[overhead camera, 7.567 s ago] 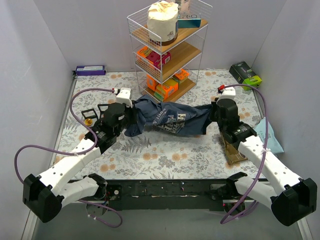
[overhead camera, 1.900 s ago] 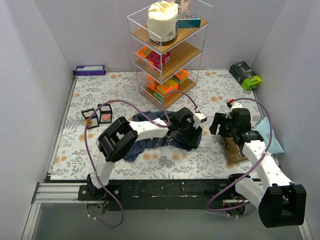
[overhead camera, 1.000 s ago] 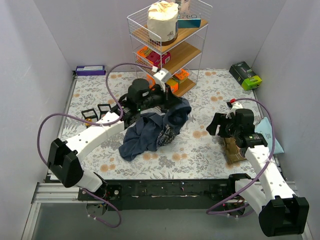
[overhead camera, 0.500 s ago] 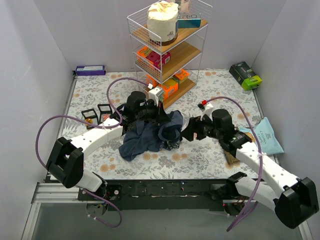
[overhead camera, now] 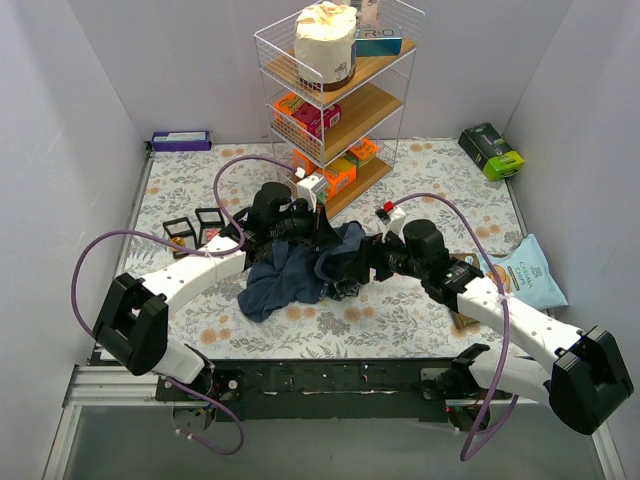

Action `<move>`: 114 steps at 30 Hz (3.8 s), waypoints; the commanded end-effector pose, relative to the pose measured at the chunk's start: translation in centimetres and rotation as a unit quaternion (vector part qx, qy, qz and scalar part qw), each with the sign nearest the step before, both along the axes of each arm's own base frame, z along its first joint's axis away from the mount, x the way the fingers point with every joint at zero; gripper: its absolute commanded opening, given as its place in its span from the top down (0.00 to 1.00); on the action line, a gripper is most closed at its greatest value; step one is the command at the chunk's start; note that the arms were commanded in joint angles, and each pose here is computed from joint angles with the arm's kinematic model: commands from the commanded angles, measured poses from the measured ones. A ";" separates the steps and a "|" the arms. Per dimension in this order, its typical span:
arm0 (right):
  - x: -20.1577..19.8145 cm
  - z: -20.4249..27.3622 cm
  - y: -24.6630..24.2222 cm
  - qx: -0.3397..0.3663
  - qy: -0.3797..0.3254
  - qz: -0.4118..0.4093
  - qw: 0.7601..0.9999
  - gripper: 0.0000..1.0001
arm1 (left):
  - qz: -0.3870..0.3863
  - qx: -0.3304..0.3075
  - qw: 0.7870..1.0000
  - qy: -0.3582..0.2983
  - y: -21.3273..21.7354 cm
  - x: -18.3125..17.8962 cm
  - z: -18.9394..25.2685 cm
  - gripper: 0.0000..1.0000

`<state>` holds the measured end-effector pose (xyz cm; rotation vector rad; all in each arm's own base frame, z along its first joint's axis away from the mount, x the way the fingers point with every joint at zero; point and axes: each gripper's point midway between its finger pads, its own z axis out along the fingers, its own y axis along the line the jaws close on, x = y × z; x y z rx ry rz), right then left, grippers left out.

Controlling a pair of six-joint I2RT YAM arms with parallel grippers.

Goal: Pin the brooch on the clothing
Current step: Flatten out the clothes at the center of the board.

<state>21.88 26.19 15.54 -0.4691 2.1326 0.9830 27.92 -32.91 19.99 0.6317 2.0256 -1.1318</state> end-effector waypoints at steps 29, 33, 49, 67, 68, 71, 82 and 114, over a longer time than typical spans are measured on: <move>0.8 -1.3 0.4 0.004 -0.010 -0.030 0.999 0.58 | -0.036 -0.026 0.999 0.004 -0.7 -0.8 -0.1 0.77; 0.7 -1.5 0.3 0.003 -0.010 -0.031 0.999 0.77 | -0.035 -0.027 0.999 0.004 -0.7 -0.9 0.0 0.53; 0.6 -2.3 -0.2 -0.012 -0.003 -0.039 0.999 0.89 | -0.016 -0.018 1.000 0.000 -0.4 -0.4 -0.2 0.89; 1.4 -2.9 -5.4 -0.093 -0.001 -0.157 0.983 0.90 | 0.146 0.022 0.984 -0.096 5.1 3.3 3.4 1.00; 1.7 -2.7 -6.0 -0.103 -0.007 -0.169 0.980 0.90 | 0.155 0.030 0.983 -0.098 5.5 3.6 3.2 1.00; 2.0 -2.0 -7.6 -0.130 -0.020 -0.195 0.972 0.90 | 0.177 0.053 0.978 -0.097 6.9 3.9 2.7 1.00; 1.4 -2.2 -11.2 -0.147 -0.020 -0.270 0.952 0.86 | 0.256 0.141 0.952 -0.088 13.3 3.2 -0.9 1.00; 1.5 -3.5 1.6 -0.089 0.011 0.067 0.994 0.33 | 0.212 0.152 0.961 -0.093 13.7 0.5 -2.4 1.00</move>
